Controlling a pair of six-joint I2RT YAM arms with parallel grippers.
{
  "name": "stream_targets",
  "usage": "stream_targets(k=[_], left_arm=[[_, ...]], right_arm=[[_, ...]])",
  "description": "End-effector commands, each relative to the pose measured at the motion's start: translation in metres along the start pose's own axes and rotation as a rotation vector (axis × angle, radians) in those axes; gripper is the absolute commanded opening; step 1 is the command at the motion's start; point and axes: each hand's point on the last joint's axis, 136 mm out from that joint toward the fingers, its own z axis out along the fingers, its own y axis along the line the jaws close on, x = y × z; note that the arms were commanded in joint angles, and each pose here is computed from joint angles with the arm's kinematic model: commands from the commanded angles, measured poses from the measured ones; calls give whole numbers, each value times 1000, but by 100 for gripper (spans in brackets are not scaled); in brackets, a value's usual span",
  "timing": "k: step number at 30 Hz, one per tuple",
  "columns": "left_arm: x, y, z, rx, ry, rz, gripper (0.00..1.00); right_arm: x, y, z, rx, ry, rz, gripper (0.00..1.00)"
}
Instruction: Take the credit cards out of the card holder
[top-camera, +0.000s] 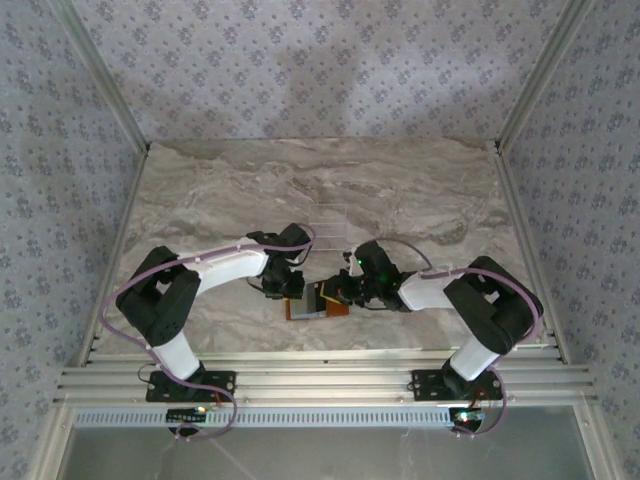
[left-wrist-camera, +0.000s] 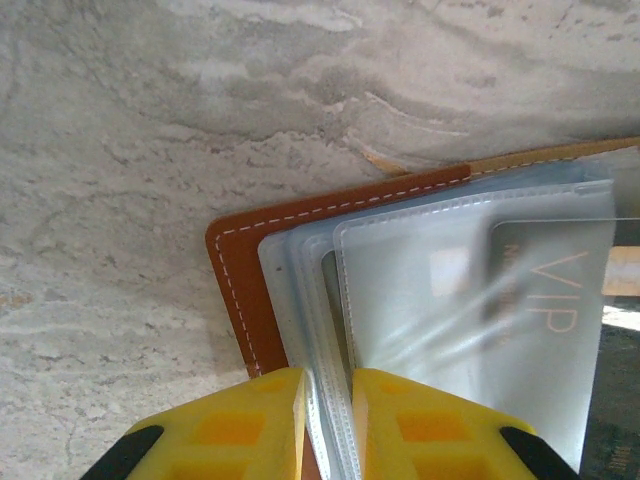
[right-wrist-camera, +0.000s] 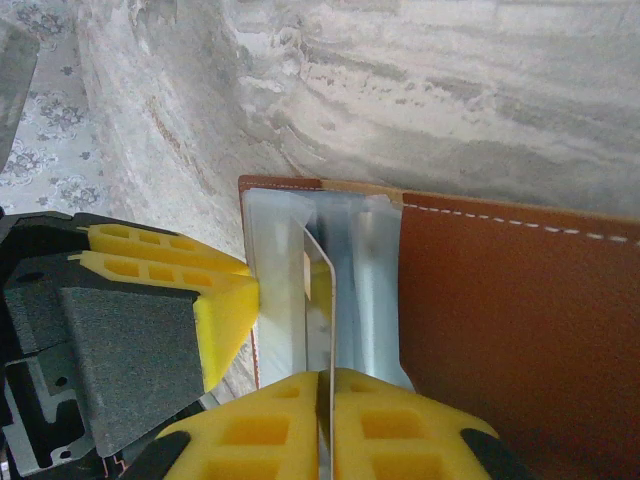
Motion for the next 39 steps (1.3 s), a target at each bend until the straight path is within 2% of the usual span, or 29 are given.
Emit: stream_targets(k=[1,7,11,14,18,22,25,31,36,39], left_arm=[[29,41,23,-177,107,7,20],[27,40,18,-166,83,12,21],[22,37,13,-154,52,9,21],[19,35,7,-138,17,12,22],[14,33,1,-137,-6,28,24],[7,26,-7,-108,-44,40,33],[0,21,-17,-87,-84,50,36],[-9,21,-40,-74,-171,57,40],[-6,37,-52,-45,-216,20,46],[-5,48,-48,15,-212,-36,46]], right_arm=[[-1,-1,-1,22,-5,-10,9],[-4,-16,-24,119,-37,-43,7],[-9,-8,-40,125,-49,-103,7],[-12,7,-52,118,-61,-208,8],[-21,22,-76,190,-74,-395,5],[-30,32,-99,244,-73,-575,4],[-45,40,-114,281,-77,-710,4],[-70,51,-127,383,27,-974,4],[-99,63,-128,464,95,-1251,4],[-109,65,-123,506,201,-1426,0]])
